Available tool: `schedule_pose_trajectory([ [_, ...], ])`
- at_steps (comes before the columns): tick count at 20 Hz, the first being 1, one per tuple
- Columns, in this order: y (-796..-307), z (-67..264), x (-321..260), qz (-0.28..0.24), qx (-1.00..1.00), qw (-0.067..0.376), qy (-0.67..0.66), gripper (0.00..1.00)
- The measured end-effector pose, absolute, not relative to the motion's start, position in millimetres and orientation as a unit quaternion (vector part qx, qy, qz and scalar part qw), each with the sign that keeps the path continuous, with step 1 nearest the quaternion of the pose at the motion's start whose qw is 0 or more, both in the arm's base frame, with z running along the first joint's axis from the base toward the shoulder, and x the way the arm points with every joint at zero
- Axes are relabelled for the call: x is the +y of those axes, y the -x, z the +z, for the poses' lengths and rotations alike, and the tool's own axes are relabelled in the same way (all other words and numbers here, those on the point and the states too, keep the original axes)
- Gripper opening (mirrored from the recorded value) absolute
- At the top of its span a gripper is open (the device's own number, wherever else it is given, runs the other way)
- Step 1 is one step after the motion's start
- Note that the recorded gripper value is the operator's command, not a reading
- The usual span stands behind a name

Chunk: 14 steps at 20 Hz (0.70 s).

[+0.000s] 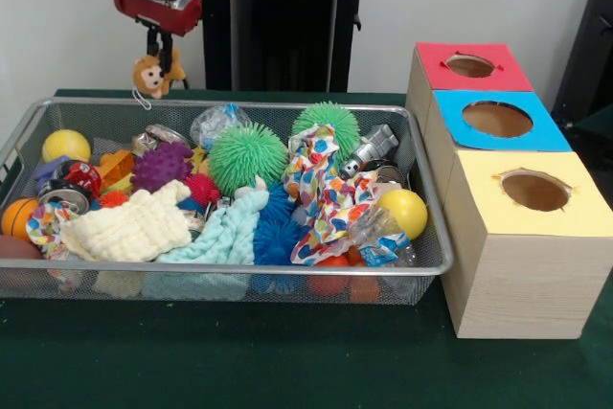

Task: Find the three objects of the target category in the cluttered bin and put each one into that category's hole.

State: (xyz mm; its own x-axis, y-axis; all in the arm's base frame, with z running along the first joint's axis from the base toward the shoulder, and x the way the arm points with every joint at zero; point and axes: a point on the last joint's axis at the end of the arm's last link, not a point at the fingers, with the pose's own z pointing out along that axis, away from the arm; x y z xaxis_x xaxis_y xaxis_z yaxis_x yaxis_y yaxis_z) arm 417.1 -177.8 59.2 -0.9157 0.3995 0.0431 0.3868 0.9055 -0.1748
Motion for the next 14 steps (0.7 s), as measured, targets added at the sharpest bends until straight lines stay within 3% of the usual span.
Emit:
schedule_pose_trajectory([
  [14, -394.1, 63.1, -186.8, 0.074, -0.991, 0.023, 0.107, 0.0],
])
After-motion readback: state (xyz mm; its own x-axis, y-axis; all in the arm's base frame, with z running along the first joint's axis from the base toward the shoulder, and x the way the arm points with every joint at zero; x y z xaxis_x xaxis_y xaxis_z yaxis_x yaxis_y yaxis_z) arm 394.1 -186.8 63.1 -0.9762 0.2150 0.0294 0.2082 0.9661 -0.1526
